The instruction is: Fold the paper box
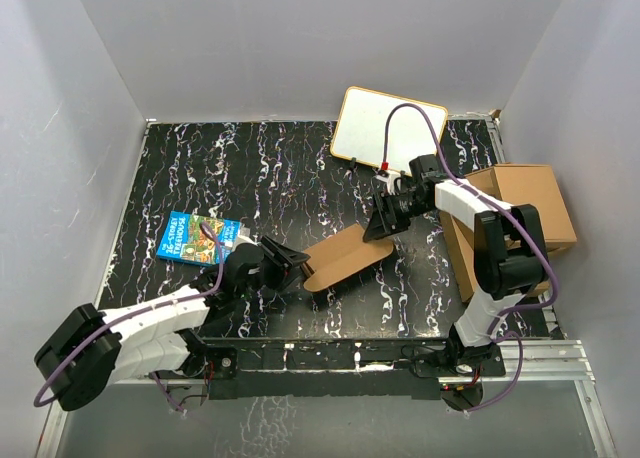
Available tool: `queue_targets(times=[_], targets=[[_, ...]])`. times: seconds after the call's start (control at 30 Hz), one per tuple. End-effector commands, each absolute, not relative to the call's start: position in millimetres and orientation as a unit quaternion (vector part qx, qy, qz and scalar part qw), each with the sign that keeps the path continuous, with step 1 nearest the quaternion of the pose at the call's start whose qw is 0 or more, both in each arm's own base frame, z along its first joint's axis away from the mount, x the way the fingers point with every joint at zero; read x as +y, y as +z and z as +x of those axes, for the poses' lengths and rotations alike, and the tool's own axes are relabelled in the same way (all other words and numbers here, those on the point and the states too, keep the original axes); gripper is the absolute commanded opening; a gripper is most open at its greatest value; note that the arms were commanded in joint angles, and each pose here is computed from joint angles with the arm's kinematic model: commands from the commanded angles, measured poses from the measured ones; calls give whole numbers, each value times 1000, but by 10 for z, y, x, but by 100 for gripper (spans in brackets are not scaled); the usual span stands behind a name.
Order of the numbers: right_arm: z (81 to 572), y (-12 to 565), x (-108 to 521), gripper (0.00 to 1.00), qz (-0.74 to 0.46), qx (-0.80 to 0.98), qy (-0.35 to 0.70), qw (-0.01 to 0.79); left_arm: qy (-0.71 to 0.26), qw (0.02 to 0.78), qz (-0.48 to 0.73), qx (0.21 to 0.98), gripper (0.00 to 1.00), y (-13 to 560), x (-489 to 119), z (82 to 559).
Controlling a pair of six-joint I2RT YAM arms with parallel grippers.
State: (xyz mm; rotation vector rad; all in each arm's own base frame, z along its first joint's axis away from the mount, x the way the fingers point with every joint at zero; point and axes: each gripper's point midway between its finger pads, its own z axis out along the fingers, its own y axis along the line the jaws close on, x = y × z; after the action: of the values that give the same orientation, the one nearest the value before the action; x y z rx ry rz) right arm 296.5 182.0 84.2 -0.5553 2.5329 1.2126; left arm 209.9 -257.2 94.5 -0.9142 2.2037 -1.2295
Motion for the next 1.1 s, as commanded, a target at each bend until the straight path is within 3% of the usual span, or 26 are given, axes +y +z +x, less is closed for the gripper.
queue_targets(times=[0.0,0.7,1.07], targets=[[3144,1125,1785,61,-237,865,391,207,-432,246,-308,811,53,1068,-2532,2106],[3173,954,1723,61,-250,872,369,201,-406,223,-272,844,58,757,-2687,2153],[3152,801,1666,59,-249,881,351,198,-371,209,-277,861,48,490,-2567,2110]])
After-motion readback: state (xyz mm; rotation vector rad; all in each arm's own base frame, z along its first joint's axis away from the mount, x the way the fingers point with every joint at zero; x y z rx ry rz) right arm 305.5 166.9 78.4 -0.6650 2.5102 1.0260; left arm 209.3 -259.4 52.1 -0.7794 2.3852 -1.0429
